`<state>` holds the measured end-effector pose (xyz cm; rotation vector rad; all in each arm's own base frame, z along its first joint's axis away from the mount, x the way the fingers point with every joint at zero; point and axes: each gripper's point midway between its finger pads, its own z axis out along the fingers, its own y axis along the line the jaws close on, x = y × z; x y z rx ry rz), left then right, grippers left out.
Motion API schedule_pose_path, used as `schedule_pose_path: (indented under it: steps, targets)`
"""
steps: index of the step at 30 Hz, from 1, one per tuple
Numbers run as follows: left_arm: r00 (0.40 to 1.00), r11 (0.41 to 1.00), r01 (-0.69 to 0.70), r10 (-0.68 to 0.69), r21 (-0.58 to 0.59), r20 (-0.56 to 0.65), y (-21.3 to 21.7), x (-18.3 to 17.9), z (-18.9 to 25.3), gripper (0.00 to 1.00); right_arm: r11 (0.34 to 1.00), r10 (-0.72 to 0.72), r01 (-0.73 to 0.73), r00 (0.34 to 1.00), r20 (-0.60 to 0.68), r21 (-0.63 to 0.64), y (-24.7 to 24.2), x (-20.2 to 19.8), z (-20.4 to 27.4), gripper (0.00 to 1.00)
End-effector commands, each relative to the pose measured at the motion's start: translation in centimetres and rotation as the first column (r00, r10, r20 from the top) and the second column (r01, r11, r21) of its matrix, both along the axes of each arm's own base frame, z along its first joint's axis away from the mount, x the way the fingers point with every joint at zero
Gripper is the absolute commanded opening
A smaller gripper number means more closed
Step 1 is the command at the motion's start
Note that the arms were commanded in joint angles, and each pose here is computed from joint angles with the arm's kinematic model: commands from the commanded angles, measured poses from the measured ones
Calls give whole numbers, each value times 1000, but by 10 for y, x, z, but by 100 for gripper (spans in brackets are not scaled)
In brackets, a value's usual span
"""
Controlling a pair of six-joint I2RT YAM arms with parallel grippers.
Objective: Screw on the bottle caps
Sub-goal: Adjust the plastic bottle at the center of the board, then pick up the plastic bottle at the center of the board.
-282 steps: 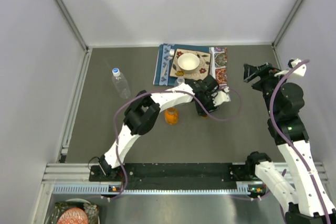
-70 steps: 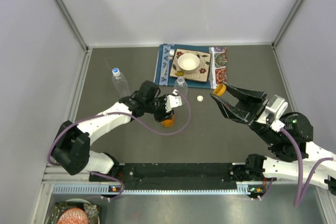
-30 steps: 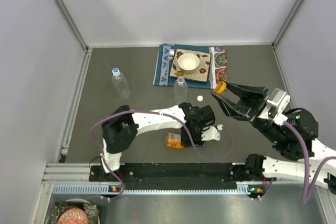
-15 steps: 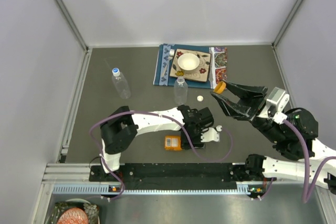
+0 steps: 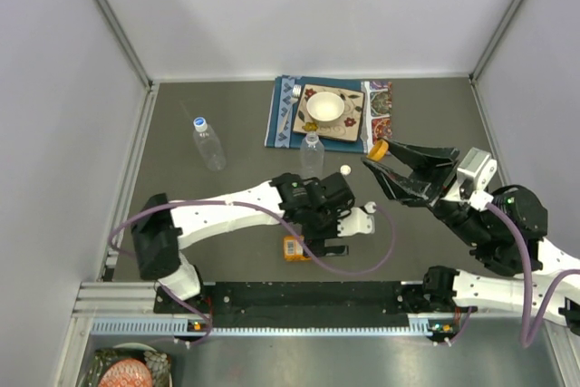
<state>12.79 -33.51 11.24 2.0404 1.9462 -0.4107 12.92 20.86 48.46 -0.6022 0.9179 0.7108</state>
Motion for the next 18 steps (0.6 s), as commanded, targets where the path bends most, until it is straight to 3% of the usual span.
schedule_pose_path:
  steps: [1,7,18]
  targets:
    - [999,1000,-31,31,-3,22,33,-10,10,98,999,10,-10,1000,-2,53,-7,-4,21,36]
    - [996,995,-76,73,59,59,56,-7,-23,98,999,11,-10,1000,-3,47,-3,-3,19,36]
    - [995,994,-81,76,70,69,46,2,-51,98,999,15,-14,1000,-12,42,1,-1,18,37]
